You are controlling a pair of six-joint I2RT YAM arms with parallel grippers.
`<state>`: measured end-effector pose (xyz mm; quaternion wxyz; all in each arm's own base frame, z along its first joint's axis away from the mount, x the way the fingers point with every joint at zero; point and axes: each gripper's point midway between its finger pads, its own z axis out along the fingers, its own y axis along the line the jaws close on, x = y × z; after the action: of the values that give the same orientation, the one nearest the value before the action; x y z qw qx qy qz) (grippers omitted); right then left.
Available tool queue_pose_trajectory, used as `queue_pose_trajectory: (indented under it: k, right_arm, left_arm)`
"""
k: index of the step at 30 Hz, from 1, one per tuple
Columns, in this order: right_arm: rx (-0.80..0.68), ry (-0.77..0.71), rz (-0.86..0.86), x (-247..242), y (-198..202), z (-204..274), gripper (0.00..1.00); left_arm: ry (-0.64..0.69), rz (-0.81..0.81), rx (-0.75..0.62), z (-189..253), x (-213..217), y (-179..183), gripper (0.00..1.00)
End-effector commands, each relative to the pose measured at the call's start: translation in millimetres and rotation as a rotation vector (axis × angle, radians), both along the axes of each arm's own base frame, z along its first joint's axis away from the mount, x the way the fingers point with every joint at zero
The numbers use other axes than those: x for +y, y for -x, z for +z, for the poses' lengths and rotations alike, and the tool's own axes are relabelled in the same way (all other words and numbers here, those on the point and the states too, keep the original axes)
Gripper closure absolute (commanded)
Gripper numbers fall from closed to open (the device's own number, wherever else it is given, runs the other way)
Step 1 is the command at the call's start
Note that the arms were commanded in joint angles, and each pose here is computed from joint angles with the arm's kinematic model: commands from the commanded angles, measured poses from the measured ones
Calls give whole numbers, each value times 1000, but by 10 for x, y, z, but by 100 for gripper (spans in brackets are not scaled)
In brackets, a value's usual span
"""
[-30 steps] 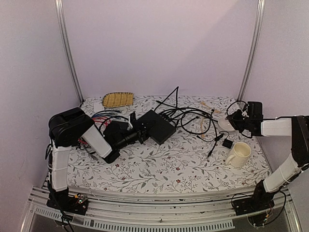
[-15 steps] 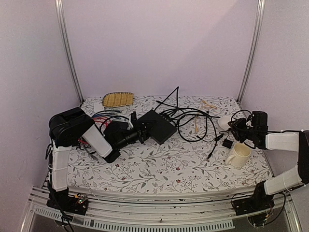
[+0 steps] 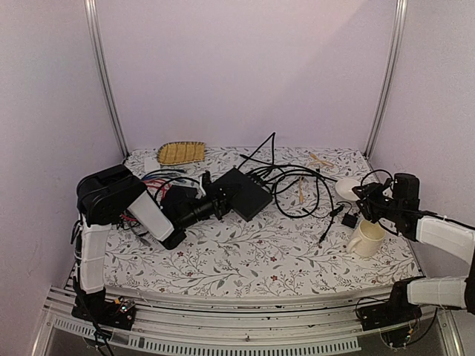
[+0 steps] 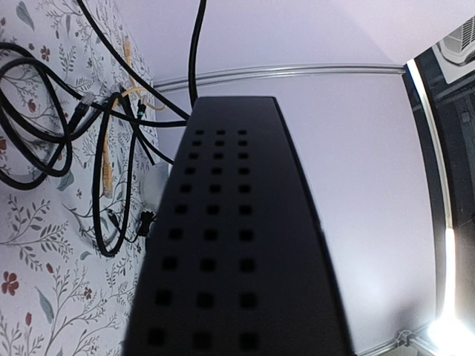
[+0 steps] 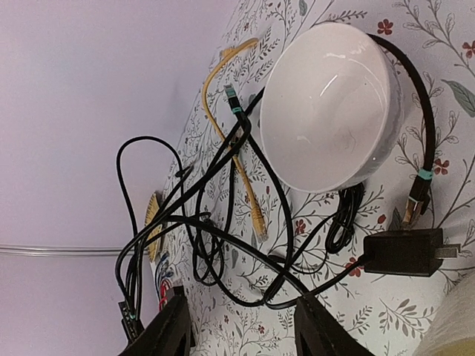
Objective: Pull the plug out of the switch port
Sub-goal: Place the connector at the corner of the board, then pull the connector from the switch port.
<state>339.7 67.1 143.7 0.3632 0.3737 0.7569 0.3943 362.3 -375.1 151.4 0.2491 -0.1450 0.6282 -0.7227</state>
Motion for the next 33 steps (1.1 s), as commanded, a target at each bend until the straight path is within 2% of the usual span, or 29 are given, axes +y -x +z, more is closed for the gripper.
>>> queue_pose_trajectory:
  k: [1,7,14,24,33]
  right_arm:
    - [-44,72,40,96,8,198,51]
    - [-143,119,191,462,-34,503,52]
    - [-227,185,406,1112,-13,744,53]
    - [-318,61,694,1981,263,688,56]
    - [-324,-15,772,2277,374,496,59]
  left_arm:
    - [151,-12,-180,565,42,94,100]
    - [137,-51,-184,529,4,147,100]
    - [132,-85,-198,546,-26,209,100]
    - [120,-133,-217,566,-65,281,100]
    - [121,-163,-229,599,-86,338,100]
